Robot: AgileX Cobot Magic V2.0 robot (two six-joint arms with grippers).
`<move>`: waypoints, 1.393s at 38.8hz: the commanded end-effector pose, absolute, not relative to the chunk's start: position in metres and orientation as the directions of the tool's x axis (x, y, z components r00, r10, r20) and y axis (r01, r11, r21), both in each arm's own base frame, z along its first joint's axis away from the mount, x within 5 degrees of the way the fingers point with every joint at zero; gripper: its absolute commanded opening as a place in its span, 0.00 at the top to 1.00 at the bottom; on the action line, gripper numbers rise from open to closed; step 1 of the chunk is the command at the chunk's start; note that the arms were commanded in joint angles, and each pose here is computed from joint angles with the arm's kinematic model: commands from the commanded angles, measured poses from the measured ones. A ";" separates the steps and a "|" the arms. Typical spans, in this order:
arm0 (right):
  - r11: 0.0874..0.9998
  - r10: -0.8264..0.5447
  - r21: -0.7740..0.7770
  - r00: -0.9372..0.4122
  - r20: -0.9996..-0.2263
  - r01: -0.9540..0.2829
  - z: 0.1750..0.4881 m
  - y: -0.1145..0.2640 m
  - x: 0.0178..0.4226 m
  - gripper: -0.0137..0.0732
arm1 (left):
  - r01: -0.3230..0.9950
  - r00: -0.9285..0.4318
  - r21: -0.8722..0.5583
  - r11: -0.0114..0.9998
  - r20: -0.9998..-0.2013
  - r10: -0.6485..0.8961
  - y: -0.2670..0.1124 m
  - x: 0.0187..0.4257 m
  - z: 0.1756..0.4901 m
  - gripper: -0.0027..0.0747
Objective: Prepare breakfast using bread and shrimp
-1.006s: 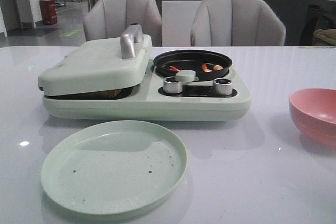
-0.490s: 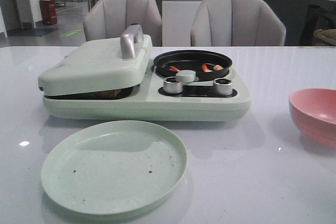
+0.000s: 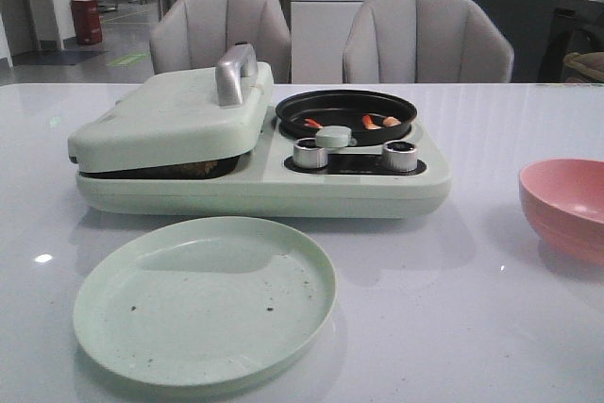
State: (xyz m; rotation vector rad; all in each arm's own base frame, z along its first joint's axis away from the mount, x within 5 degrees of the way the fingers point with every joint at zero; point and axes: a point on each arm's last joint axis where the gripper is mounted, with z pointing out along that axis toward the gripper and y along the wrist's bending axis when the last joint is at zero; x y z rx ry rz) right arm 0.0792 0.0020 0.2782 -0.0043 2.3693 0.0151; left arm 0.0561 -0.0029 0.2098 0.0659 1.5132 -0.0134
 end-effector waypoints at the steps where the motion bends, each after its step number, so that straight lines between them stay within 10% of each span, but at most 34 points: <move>1: 1.000 0.001 0.010 -0.663 -0.749 -0.009 0.289 0.002 0.083 0.80 | 0.048 0.183 0.030 0.998 -0.983 0.021 -0.003 0.053 0.219 0.84; 54: 1.000 0.001 0.010 -0.663 -0.749 -0.009 0.289 0.002 0.083 0.80 | 0.100 0.224 0.030 0.994 -0.975 0.007 -0.006 0.052 0.223 0.84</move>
